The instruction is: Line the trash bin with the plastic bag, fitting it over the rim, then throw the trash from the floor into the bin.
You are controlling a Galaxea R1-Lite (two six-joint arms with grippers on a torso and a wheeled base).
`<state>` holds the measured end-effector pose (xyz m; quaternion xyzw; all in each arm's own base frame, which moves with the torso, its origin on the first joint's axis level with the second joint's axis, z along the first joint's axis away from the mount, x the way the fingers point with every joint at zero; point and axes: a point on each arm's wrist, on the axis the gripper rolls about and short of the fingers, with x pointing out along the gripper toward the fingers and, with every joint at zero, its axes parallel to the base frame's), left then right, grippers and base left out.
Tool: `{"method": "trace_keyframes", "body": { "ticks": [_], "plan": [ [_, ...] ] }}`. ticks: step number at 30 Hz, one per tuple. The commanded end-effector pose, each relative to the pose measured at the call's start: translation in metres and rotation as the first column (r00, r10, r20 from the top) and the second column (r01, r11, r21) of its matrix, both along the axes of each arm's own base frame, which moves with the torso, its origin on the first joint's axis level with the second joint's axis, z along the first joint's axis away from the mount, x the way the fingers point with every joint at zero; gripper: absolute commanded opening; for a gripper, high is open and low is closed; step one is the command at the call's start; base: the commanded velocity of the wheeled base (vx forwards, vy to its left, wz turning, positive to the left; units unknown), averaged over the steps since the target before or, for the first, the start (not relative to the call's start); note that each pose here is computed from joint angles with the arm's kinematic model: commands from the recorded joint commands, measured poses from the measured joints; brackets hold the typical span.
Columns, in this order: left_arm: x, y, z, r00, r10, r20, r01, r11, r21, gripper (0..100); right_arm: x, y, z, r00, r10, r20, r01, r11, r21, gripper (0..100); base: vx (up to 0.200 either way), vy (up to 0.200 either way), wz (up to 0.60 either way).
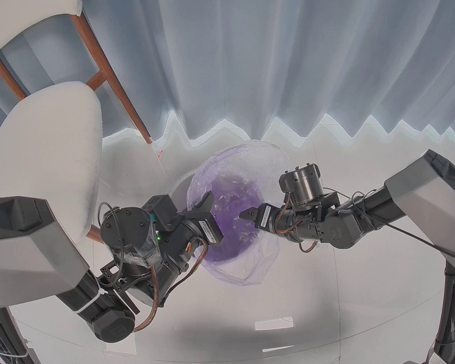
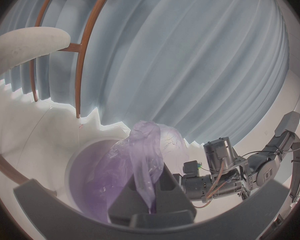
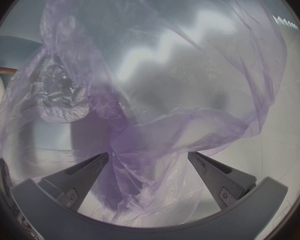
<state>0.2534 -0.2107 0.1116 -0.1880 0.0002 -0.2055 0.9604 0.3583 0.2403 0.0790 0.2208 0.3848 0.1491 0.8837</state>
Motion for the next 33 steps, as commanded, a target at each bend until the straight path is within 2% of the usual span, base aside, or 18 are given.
{"method": "trace_keyframes", "body": {
  "ticks": [1, 6, 7, 15, 21, 24, 31, 33],
  "plan": [
    [-0.003, -0.002, -0.002, 1.000, -0.010, -0.005, 0.010, 1.000, 0.010, 0, 0.006, 0.008, -0.019, 1.000, -0.002, -0.020, 0.002, 1.000, -0.024, 100, 0.000, 0.000, 0.00],
    [-0.005, -0.005, -0.003, 1.000, -0.020, -0.007, 0.020, 1.000, 0.009, 0, 0.004, 0.012, -0.031, 0.999, 0.003, -0.046, -0.005, 0.999, -0.041, 100, 0.000, 0.000, 0.00],
    [-0.005, -0.006, -0.002, 1.000, -0.024, -0.004, 0.024, 1.000, 0.007, 0, 0.002, 0.015, -0.032, 0.999, 0.009, -0.046, -0.011, 0.999, -0.038, 0, 0.000, 0.000, 0.00],
    [-0.018, -0.016, 0.000, 0.997, -0.075, -0.004, 0.075, 0.997, 0.001, 0, -0.025, -0.002, -0.011, 0.999, 0.012, -0.043, -0.015, 0.998, -0.059, 0, 0.000, 0.000, 0.00],
    [-0.016, -0.016, -0.009, 0.997, -0.072, -0.027, 0.073, 0.997, 0.014, 0, -0.048, -0.031, -0.015, 0.997, 0.025, -0.074, -0.035, 0.990, -0.134, 0, 0.000, 0.000, 0.00],
    [-0.017, -0.017, -0.010, 0.996, -0.078, -0.039, 0.078, 0.997, 0.001, 0, -0.066, -0.043, -0.017, 0.997, 0.028, -0.078, -0.038, 0.991, -0.128, 0, 0.000, 0.000, 0.00],
    [-0.017, -0.019, -0.015, 0.994, -0.086, -0.070, 0.084, 0.996, -0.038, 0, -0.091, -0.067, -0.005, 1.000, 0.027, 0.013, -0.026, 0.996, -0.082, 0, 0.000, 0.000, 0.00],
    [-0.011, -0.016, -0.027, 0.993, -0.062, -0.103, 0.060, 0.998, -0.023, 0, -0.101, -0.072, -0.004, 0.998, 0.061, 0.021, -0.059, 0.995, -0.083, 0, 0.000, 0.000, 0.00]
  ]
}}
